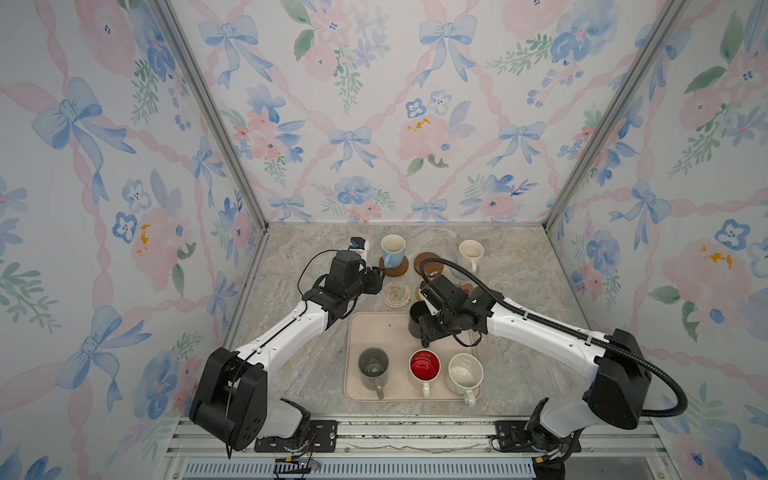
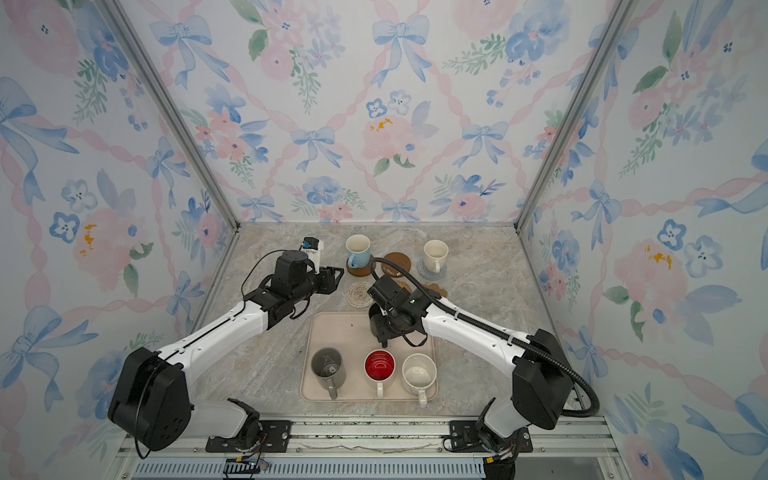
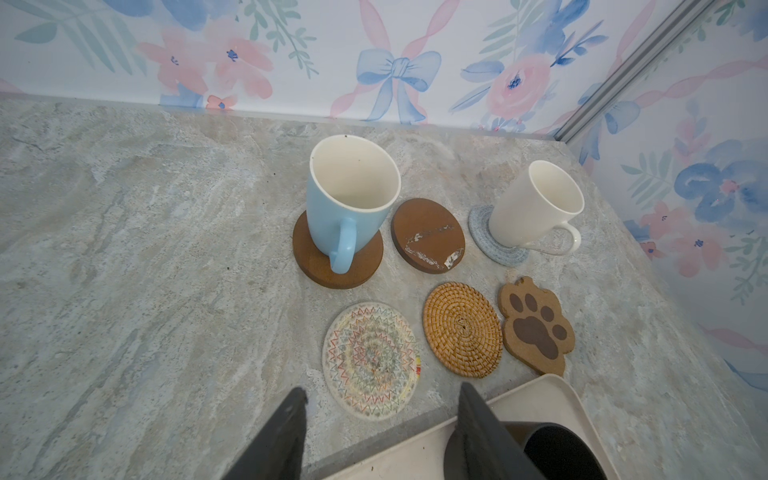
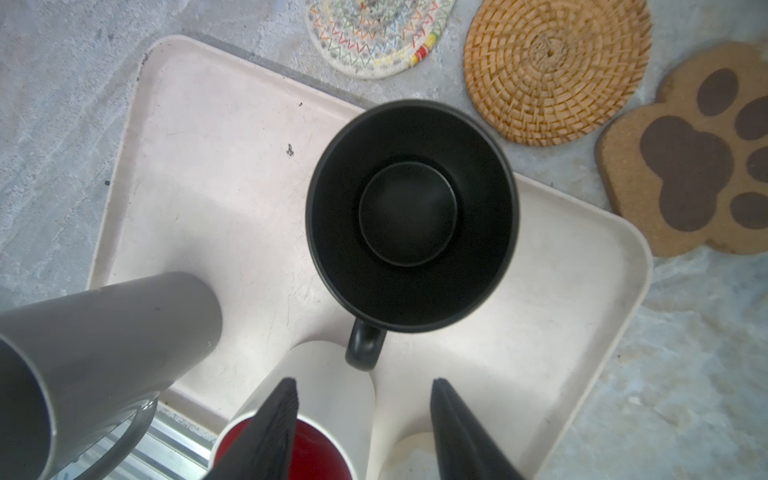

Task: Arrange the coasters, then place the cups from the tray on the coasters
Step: 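Lower the right gripper onto the black mug's rim and close it, then lift the black mug with the right gripper toward the scratched brown coaster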

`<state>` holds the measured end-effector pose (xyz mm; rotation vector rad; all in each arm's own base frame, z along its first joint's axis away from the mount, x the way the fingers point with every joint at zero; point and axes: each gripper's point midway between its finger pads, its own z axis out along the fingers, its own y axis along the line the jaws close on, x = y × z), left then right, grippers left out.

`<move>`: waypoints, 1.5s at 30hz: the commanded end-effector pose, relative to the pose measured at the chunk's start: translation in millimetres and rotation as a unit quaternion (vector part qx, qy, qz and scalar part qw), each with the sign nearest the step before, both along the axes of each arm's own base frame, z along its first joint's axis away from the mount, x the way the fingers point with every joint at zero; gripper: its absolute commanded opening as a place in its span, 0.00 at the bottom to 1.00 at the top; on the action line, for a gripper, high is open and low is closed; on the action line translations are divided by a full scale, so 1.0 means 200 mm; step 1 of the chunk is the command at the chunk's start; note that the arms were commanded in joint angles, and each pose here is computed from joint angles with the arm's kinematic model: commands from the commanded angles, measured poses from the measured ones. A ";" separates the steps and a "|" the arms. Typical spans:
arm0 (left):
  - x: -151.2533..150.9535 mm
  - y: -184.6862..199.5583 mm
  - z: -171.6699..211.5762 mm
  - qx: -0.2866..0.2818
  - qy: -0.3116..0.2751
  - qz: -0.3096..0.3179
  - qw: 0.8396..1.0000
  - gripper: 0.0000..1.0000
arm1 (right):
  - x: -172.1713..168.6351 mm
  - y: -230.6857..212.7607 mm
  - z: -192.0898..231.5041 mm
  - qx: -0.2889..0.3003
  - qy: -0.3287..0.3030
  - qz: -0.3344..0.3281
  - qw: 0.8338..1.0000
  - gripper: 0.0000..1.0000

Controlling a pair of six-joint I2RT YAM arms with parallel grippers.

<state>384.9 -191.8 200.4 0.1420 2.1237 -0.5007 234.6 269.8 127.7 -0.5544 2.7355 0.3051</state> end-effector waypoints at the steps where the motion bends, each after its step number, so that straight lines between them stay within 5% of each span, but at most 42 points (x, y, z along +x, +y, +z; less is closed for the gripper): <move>1: 0.01 -0.01 0.01 0.002 -0.007 -0.010 1.000 0.55 | -0.05 -0.04 -0.11 -0.031 0.023 -0.014 0.999 0.55; 35: 0.02 -0.07 0.03 -0.008 -0.004 -0.033 0.999 0.55 | 0.10 0.02 -0.31 -0.030 0.046 -0.055 0.997 0.34; 45: 0.02 -0.06 0.01 -0.008 0.000 -0.032 0.999 0.54 | 0.11 0.00 -0.33 -0.041 0.049 -0.060 0.996 0.07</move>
